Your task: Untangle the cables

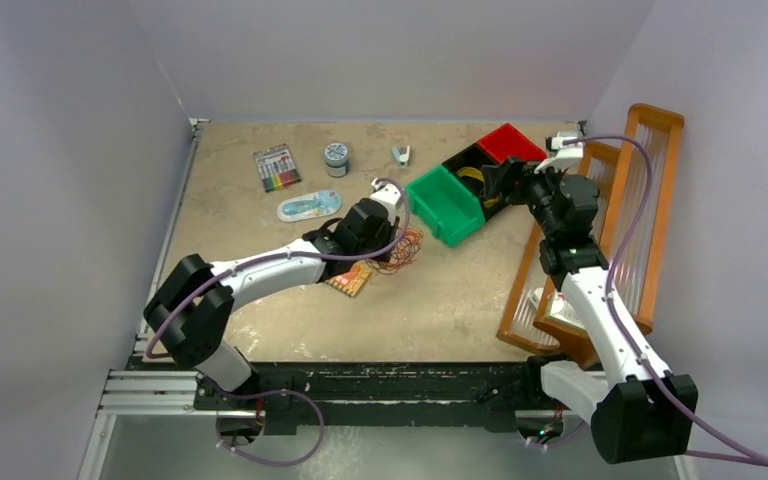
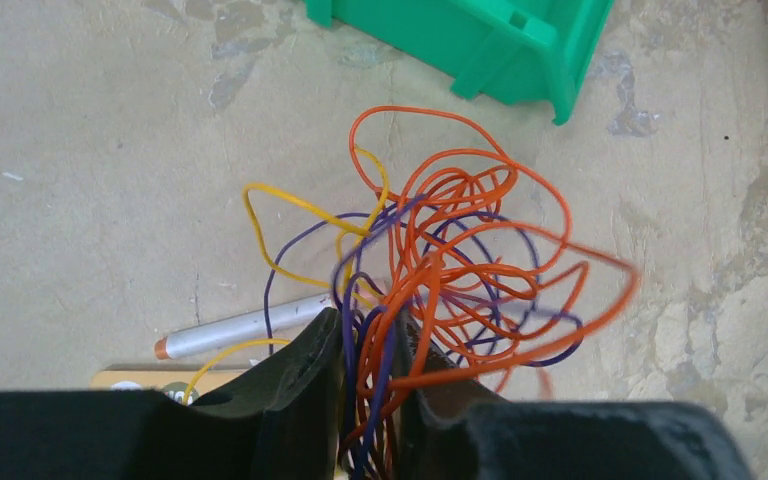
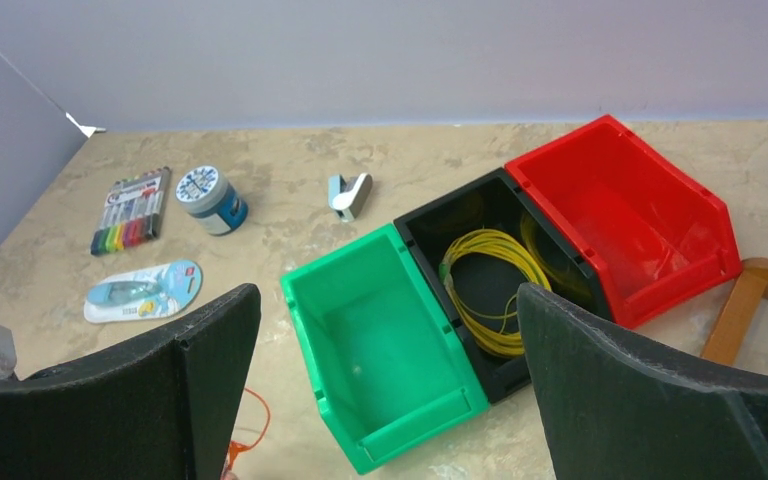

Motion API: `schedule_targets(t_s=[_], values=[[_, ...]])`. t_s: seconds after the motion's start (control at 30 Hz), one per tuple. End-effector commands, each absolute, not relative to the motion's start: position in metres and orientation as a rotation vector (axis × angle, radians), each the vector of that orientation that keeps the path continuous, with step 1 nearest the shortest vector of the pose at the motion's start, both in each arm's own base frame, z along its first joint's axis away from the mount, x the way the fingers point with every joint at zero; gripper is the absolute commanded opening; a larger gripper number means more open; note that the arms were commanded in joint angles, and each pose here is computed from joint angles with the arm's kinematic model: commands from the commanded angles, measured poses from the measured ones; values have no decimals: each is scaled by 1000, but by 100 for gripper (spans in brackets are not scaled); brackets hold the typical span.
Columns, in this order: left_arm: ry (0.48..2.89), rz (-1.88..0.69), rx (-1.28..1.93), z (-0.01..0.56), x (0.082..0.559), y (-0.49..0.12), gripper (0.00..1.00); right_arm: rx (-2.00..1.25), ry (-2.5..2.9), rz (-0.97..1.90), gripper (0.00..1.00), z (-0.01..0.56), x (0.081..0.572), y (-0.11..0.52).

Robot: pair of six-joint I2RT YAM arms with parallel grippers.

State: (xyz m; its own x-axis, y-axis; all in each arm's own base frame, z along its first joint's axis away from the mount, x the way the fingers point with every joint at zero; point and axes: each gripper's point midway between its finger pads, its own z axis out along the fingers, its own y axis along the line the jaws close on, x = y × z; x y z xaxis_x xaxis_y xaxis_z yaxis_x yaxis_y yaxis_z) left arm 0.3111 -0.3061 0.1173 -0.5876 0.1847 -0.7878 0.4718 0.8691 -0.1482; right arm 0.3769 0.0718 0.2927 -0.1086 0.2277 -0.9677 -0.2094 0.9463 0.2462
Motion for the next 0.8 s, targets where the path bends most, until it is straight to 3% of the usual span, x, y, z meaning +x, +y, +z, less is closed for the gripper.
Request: schedule_targets(t_s=[0.0, 0.37, 0.77], values=[[2099, -490, 433, 131, 323, -315, 26, -35, 1578, 401, 99, 302, 375, 79], [2025, -374, 305, 161, 333, -285, 51, 9, 1601, 436, 99, 294, 374, 81], [1983, -347, 36, 206, 350, -222, 55, 22, 1700, 494, 99, 273, 397, 91]])
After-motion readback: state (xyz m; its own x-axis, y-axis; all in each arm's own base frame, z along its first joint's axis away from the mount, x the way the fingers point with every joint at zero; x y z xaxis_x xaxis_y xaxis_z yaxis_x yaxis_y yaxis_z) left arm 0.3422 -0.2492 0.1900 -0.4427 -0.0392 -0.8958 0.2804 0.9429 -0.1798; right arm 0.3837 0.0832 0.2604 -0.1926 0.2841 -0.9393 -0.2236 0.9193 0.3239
